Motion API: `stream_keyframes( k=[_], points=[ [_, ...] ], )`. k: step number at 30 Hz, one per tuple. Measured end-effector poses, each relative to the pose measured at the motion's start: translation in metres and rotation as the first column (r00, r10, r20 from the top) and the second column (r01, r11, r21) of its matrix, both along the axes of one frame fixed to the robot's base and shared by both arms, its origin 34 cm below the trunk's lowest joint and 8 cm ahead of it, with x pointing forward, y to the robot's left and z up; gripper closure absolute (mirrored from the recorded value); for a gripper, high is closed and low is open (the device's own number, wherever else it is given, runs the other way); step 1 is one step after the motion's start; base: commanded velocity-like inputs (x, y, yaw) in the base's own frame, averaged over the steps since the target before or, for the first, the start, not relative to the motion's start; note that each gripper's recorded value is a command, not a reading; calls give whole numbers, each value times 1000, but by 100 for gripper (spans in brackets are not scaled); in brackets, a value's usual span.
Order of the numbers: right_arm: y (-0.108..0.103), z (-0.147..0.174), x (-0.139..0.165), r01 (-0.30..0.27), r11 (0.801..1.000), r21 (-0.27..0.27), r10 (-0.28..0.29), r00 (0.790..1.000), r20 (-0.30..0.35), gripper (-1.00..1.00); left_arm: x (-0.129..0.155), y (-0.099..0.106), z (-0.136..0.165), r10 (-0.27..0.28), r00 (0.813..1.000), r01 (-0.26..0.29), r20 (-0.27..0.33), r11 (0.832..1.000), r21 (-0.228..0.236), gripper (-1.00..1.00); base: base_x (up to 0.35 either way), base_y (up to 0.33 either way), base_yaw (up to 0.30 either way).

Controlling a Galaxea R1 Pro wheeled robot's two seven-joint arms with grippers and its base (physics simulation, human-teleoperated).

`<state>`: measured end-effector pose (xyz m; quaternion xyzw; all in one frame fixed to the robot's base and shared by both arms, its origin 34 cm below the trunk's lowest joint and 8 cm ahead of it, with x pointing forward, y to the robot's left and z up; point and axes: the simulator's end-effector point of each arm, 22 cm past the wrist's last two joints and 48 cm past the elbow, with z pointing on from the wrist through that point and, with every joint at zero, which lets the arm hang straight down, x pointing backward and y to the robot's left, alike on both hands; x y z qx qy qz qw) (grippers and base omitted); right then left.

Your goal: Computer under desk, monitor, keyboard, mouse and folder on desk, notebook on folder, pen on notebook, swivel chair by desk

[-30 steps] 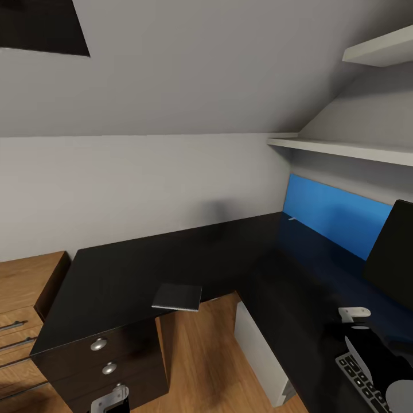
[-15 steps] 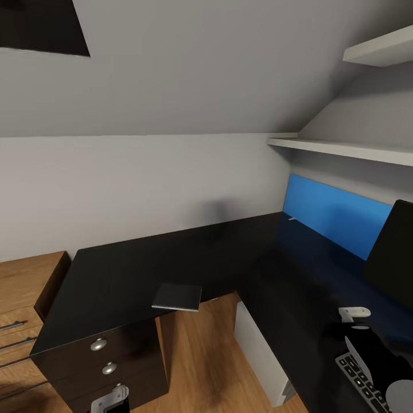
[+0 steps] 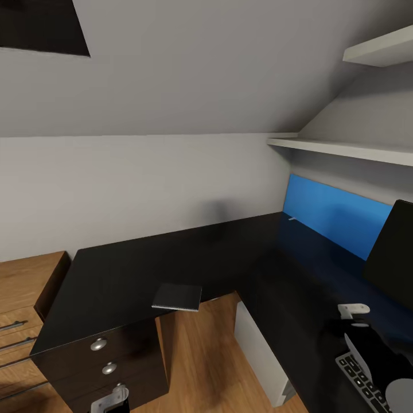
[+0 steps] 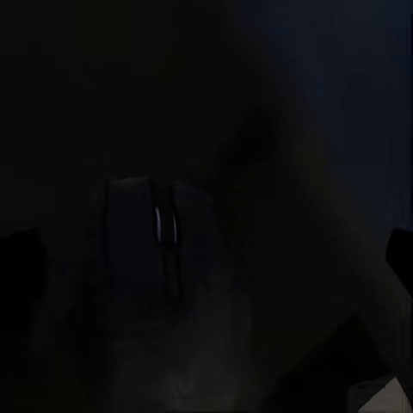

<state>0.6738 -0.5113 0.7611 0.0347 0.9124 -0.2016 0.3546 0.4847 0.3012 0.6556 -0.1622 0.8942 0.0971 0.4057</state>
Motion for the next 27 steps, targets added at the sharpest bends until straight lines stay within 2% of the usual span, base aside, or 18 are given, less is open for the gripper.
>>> stream_keyframes(
  k=[4,10,15,18,20,21,27],
  points=[
    [4,18,14,-13,1000,-5,13,999,48,-100,-2,-1,-2,-1,1000,1,-6,1000,1,-100,0,0,0],
    [7,26,19,-19,1000,-3,19,997,70,-100,-3,-1,-3,-2,1000,2,-9,1000,0,-100,0,0,0],
    [28,23,25,-35,999,23,33,996,79,-100,-4,-1,-4,-2,1000,2,-13,1000,-1,-100,0,0,0],
    [51,22,31,-51,997,52,46,995,92,-100,-8,-2,-8,-2,1000,2,-25,1000,0,-100,0,0,0],
    [74,22,38,-67,994,82,58,993,106,-100,-11,-2,-12,-4,999,4,-36,1000,1,-100,0,0,0],
    [105,21,44,-88,989,122,73,990,121,-100,-13,-2,-14,-4,999,4,-42,1000,1,-100,0,0,0],
    [144,17,49,-113,979,170,92,987,129,-100,-14,-3,-15,-5,999,5,-45,1000,1,-100,0,0,0]
  ],
)
